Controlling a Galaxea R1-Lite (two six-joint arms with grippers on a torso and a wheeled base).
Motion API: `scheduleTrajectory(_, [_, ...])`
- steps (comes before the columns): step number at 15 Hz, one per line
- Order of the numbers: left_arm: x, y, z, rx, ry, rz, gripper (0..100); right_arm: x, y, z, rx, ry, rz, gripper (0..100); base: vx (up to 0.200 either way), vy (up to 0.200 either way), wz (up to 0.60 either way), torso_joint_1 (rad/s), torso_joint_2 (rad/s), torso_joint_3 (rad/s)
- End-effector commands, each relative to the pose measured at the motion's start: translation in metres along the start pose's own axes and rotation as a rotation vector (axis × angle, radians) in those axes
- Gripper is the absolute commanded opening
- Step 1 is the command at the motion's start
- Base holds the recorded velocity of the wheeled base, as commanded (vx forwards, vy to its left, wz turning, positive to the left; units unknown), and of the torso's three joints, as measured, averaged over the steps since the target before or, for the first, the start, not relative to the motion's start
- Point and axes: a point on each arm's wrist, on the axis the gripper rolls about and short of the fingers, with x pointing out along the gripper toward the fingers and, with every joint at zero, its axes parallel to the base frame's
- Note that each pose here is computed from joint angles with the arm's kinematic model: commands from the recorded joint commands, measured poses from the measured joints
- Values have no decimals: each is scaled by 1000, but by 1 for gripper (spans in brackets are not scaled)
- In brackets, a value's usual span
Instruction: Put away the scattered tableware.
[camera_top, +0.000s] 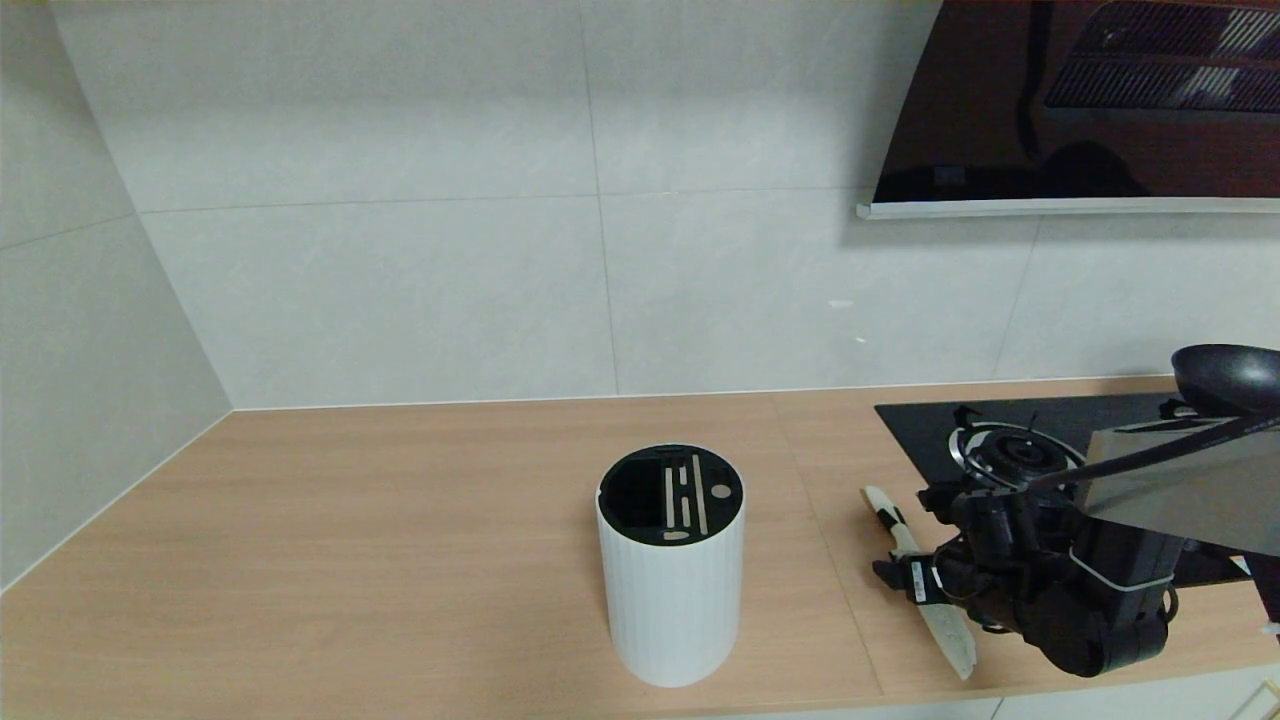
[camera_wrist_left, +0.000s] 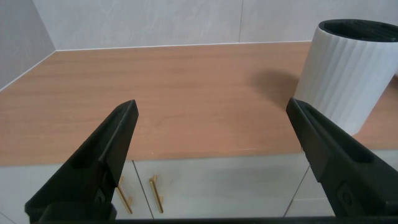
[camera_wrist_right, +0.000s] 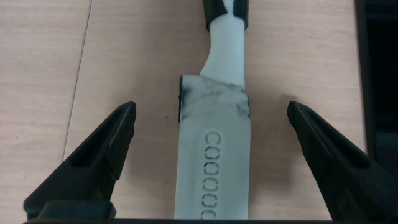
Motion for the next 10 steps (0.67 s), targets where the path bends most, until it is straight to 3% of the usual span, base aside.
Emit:
scheduleTrajectory(1, [0, 0, 0, 0, 0, 0, 100, 3, 0, 0, 1, -3, -2, 100, 0, 0, 0, 0, 0, 0])
scheduleTrajectory(6, [0, 0, 0, 0, 0, 0, 100, 5, 0, -1, 0, 1, -11, 100, 0, 0, 0, 0, 0, 0])
scheduleTrajectory(7, [0, 0, 0, 0, 0, 0, 100, 5, 0, -1, 0, 1, -11, 0, 0, 0, 0, 0, 0, 0])
scheduleTrajectory(10, [0, 0, 0, 0, 0, 0, 100, 6, 1, -2, -1, 1, -12, 0, 0, 0, 0, 0, 0, 0])
